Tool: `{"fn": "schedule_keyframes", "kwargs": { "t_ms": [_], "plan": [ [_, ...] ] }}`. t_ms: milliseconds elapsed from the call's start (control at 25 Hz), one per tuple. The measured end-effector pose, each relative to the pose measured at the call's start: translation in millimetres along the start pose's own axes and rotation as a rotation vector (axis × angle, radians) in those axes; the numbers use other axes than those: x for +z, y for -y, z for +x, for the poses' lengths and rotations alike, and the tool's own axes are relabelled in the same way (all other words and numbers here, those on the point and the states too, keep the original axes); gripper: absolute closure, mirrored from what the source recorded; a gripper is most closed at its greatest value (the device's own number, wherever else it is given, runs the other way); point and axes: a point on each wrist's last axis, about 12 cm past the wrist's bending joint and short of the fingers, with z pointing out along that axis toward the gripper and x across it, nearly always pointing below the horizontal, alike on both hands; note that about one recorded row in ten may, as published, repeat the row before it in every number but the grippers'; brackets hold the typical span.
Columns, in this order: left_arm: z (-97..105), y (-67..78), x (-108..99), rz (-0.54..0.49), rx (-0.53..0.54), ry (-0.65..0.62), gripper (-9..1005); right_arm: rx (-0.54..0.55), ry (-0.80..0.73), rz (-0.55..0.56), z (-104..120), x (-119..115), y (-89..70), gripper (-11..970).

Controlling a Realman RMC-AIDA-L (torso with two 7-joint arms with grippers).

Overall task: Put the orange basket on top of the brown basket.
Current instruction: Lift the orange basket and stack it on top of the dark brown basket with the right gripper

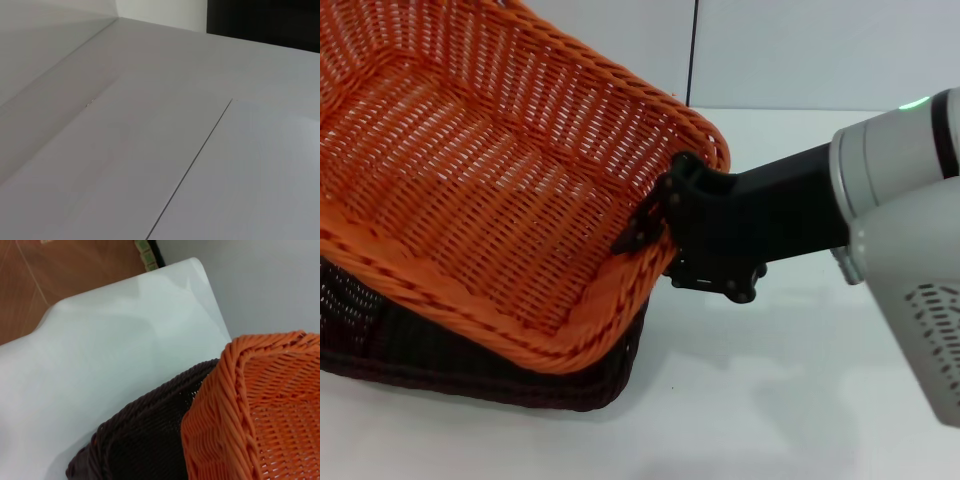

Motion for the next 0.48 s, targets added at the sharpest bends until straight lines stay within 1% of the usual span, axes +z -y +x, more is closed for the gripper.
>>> {"fn": "schedule_keyframes", "kwargs": {
  "t_ms": [200,240,280,480],
  "plan": [
    [1.6,0.5,-2.4,0.003,0.002,0.0,169,0.024,0.017,-0.007,16.5,3.8,-6.3,790],
    [2.6,0.8,-3.7,0.004,-0.001,-0.001,169,0.025,0.019,-0.021,24.5,8.0,-9.0,788],
    [2.6,0.8,-3.7,0.004,-0.001,-0.001,169,0.025,0.019,-0.021,24.5,8.0,-9.0,786],
    [3.2,1.7,-7.8,0.011,-0.009,0.009,169,0.042,0.028,-0.071,39.7,21.1,-10.1,775]
  ]
}}
